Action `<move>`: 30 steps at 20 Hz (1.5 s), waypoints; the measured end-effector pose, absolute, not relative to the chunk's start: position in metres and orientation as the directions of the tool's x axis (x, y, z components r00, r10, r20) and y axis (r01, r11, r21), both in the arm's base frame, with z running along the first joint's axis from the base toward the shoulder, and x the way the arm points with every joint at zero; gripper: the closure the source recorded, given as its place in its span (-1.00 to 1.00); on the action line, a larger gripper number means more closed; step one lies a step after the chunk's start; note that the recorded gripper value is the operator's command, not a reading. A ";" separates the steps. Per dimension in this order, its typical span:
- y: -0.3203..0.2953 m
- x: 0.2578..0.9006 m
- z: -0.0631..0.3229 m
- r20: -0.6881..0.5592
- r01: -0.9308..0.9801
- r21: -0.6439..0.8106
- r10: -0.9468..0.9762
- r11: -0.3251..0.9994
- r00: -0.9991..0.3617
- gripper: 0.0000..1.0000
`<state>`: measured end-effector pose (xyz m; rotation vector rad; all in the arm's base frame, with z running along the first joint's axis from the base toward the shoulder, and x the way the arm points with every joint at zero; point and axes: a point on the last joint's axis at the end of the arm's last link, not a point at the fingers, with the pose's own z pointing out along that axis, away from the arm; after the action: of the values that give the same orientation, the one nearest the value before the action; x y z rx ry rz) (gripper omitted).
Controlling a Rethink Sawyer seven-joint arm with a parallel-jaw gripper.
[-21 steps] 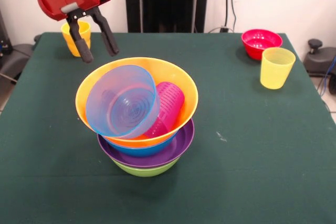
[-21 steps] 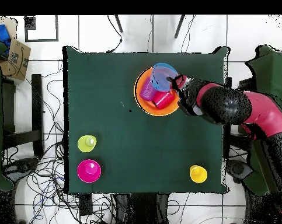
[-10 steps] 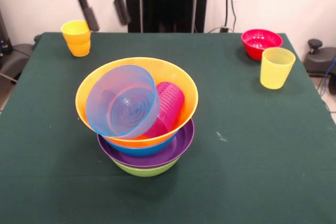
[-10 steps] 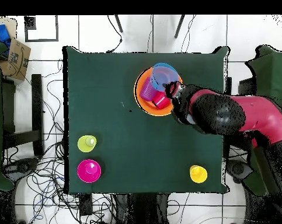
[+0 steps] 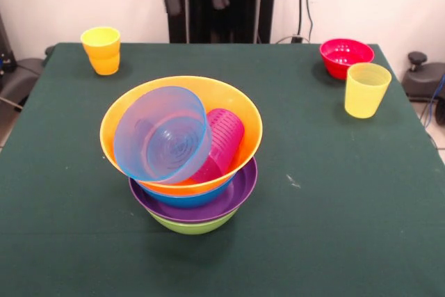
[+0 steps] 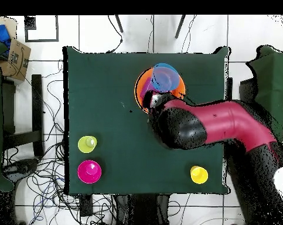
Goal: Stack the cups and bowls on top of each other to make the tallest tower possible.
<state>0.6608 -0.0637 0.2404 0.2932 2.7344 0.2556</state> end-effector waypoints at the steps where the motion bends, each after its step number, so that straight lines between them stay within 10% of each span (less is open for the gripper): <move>1: -0.060 0.659 0.239 -0.359 0.158 0.210 0.226 0.965 -0.905 -1.00; 30: 0.024 0.522 0.148 -0.494 0.063 0.082 0.095 0.995 -0.864 -1.00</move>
<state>0.5222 0.0245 0.1485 0.1107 2.6170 0.0855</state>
